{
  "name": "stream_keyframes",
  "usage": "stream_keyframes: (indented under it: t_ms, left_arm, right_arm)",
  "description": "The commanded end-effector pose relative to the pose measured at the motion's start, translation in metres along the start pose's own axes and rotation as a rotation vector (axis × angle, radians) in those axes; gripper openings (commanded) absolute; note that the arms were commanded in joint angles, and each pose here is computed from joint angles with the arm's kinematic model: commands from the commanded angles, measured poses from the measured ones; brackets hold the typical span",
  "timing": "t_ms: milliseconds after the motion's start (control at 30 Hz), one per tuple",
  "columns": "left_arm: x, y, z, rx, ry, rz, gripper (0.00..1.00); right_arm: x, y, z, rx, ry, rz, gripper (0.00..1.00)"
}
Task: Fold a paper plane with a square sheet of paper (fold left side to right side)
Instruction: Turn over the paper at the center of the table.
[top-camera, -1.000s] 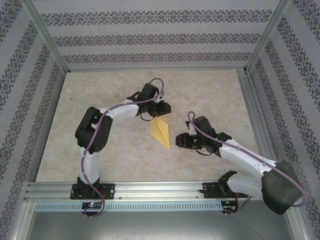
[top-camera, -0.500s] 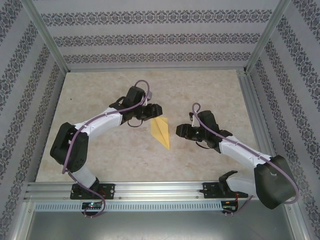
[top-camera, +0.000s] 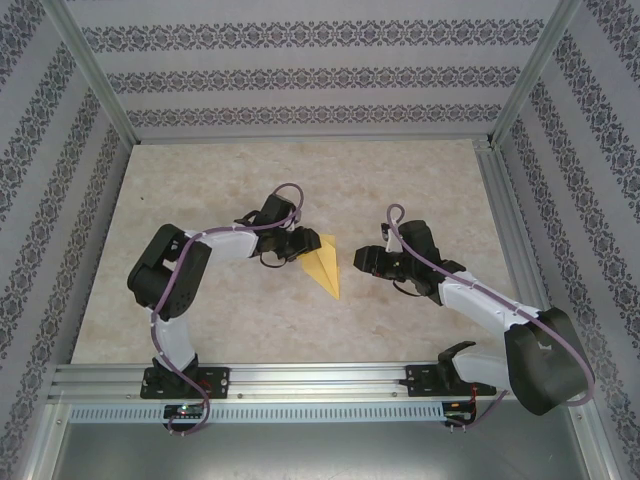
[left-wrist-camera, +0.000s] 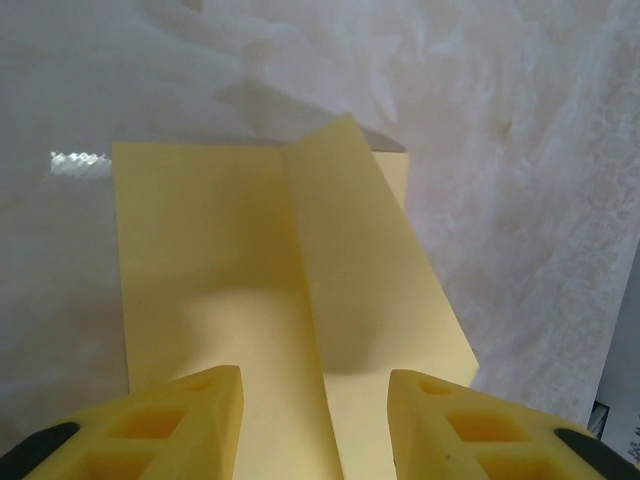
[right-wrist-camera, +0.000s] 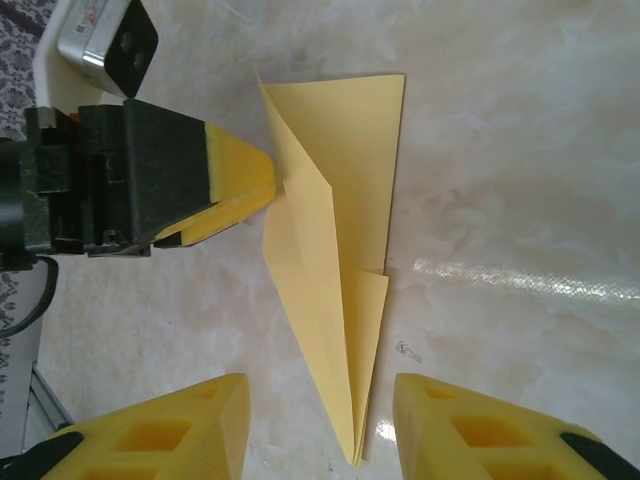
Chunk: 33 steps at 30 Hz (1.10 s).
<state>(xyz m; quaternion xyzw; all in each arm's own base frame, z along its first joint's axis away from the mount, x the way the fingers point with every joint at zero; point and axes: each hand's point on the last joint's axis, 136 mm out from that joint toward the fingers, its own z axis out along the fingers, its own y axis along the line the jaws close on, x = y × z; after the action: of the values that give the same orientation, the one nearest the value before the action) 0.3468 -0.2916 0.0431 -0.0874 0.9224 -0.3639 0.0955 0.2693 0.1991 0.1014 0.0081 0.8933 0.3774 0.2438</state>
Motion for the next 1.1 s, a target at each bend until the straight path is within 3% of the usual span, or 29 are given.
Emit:
stream_keyframes:
  t_ms: [0, 367, 600, 767, 933, 1067]
  left_arm:
    - [-0.017, -0.020, 0.003, 0.084, -0.032, 0.006, 0.43]
    - [-0.015, -0.027, 0.019, 0.158, 0.001, -0.002, 0.32]
    - [-0.016, -0.037, 0.019, 0.200, -0.001, 0.021, 0.15]
    - [-0.019, -0.055, 0.005, 0.252, -0.023, 0.073, 0.05]
    - [-0.023, -0.100, -0.037, 0.371, -0.084, 0.189, 0.03]
    - [-0.023, -0.145, -0.088, 0.466, -0.157, 0.317, 0.03]
  right_arm:
    - [0.000, 0.000, -0.005, -0.019, -0.006, 0.001, 0.43]
    - [0.003, -0.004, -0.006, -0.015, 0.002, 0.007, 0.43]
    - [0.003, -0.005, -0.008, -0.015, -0.004, 0.010, 0.43]
    - [-0.008, 0.005, -0.017, -0.069, -0.080, 0.019, 0.46]
    - [-0.026, 0.033, -0.040, -0.184, -0.208, -0.004, 0.62]
    - [-0.036, 0.055, -0.064, -0.291, -0.317, -0.038, 0.89]
